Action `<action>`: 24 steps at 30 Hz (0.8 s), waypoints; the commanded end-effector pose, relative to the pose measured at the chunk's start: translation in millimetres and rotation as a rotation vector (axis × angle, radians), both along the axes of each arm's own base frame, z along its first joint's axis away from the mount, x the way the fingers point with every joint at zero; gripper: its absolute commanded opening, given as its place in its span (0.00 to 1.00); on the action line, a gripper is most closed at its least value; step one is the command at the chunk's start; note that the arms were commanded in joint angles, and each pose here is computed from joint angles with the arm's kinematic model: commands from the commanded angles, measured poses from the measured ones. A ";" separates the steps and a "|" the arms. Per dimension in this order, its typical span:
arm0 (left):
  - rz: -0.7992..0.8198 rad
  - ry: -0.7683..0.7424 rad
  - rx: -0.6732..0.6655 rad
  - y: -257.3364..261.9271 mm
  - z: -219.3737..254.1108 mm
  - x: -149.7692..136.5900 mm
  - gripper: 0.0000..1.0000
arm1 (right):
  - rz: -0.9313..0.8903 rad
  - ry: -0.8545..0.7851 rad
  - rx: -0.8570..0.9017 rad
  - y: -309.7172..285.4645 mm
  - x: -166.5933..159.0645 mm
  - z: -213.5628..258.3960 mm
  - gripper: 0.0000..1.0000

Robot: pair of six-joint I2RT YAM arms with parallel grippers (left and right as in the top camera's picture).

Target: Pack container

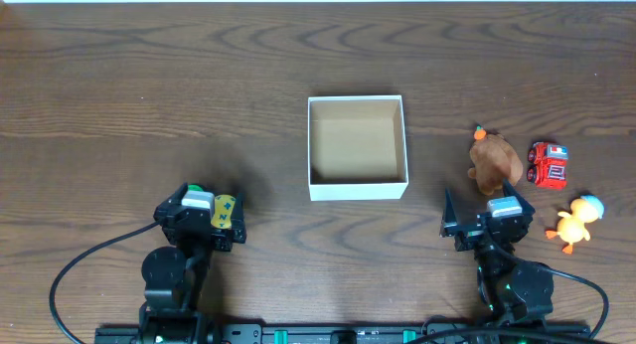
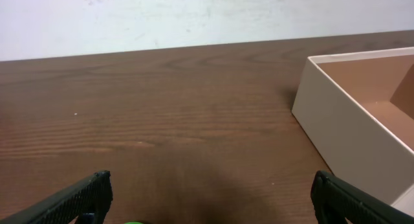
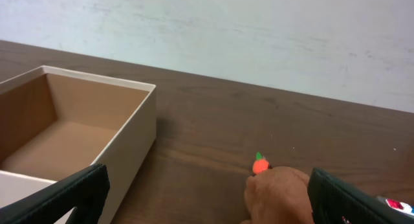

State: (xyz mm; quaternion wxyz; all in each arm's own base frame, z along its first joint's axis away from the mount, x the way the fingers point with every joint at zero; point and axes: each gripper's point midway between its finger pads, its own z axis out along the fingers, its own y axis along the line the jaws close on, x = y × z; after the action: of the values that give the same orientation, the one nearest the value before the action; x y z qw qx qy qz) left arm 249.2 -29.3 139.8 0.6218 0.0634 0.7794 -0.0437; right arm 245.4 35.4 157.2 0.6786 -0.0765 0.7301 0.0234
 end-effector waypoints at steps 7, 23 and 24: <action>-0.014 -0.036 -0.017 -3.3 17.4 1.9 0.98 | 0.008 -0.013 0.019 0.8 0.0 2.9 0.99; -0.023 -0.018 -0.095 -7.5 47.9 4.2 0.98 | -0.004 -0.005 0.071 -1.1 -2.8 17.1 0.99; -0.022 -0.004 -0.094 -7.5 48.3 4.9 0.98 | -0.010 0.001 0.070 -2.2 -3.2 20.1 0.99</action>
State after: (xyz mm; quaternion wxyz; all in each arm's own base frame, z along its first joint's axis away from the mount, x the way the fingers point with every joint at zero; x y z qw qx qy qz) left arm 252.2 -34.6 174.4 0.6262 0.0440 0.7744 -0.0786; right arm 243.7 38.9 153.4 0.6671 -0.0705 0.7403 0.0436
